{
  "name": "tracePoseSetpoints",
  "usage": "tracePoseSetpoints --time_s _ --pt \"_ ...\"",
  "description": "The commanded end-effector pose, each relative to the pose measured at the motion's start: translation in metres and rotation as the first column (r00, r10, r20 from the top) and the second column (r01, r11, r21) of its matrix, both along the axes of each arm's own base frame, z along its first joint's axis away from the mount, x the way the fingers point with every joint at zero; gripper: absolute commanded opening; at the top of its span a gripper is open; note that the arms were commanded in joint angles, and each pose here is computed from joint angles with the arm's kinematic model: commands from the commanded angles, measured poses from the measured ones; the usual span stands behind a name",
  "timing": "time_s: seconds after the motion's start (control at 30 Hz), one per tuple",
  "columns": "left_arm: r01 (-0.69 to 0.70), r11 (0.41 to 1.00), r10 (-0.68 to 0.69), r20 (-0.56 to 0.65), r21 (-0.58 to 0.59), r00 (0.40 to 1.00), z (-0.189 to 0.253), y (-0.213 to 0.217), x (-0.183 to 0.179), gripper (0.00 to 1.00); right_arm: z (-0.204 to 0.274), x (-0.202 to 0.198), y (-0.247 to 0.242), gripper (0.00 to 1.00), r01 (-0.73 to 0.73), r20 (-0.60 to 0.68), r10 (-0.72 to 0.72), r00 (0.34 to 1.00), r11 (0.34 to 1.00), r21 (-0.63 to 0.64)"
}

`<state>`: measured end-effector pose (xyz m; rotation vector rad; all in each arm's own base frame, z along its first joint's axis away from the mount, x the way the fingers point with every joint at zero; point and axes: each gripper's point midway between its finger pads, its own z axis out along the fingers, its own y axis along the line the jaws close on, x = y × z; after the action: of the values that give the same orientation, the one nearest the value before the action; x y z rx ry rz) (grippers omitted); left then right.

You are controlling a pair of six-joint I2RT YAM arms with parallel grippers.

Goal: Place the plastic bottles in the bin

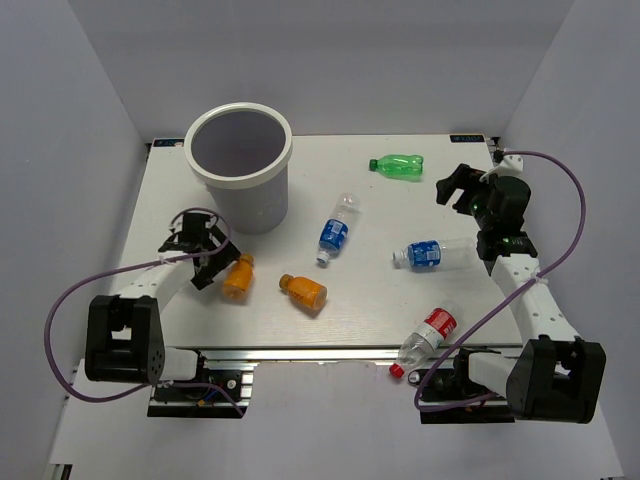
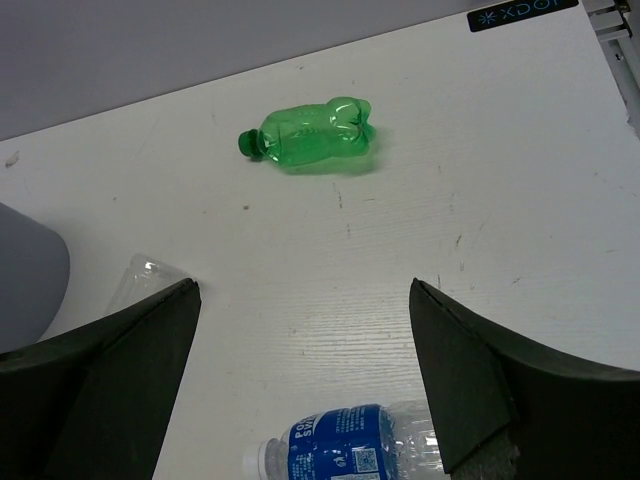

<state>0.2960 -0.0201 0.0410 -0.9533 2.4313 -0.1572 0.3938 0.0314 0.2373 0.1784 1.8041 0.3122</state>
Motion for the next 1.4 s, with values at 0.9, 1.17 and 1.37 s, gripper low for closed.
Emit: tracePoseSetpoints --time_s 0.9,1.17,1.37 --pt "0.325 0.944 -0.329 0.107 0.047 0.938 0.058 -0.067 -0.012 0.98 0.034 -0.020 0.020 0.89 -0.124 0.075 0.124 0.989 0.992 -0.004" --pt "0.535 0.841 -0.518 0.166 -0.082 0.839 0.056 -0.111 -0.060 0.98 0.034 -0.033 0.032 0.89 -0.197 0.073 0.197 0.978 0.980 0.001" --pt "0.516 0.852 -0.517 0.009 -0.089 0.856 0.023 -0.117 -0.092 0.98 0.035 -0.042 0.033 0.89 -0.200 0.085 0.199 0.976 0.980 0.008"
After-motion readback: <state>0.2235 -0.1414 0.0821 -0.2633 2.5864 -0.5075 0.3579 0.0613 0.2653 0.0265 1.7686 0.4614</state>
